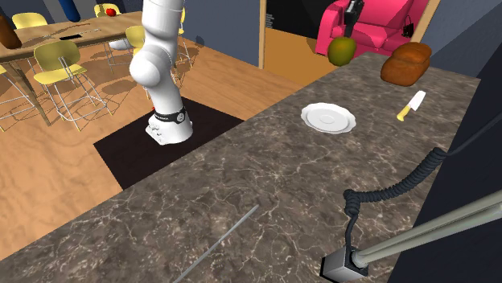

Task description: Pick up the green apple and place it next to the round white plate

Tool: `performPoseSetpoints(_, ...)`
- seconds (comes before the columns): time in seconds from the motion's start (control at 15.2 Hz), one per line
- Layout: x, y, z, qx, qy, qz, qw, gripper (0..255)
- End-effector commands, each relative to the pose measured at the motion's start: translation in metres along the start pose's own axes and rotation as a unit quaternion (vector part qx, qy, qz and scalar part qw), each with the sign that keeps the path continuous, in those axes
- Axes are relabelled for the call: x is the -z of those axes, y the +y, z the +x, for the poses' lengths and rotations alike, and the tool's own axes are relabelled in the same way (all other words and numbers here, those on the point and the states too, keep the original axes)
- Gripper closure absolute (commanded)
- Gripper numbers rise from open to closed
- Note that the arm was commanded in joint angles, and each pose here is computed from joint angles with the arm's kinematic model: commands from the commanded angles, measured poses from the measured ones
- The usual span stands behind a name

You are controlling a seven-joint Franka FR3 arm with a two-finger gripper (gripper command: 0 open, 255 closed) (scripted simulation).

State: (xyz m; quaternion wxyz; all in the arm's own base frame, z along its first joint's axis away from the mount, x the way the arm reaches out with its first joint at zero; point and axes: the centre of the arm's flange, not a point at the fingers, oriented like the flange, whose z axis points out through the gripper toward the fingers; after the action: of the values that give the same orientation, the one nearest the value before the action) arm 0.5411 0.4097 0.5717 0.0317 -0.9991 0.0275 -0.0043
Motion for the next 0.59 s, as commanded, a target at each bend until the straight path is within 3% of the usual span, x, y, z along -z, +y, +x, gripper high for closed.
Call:
performPoseSetpoints(0.0, 0.001, -0.027, -0.006, -0.001, 0.0, 0.0, 1.0, 255)
performPoseSetpoints(0.53, -0.036, -0.034, -0.007, -0.001, 0.0, 0.0, 1.0, 255)
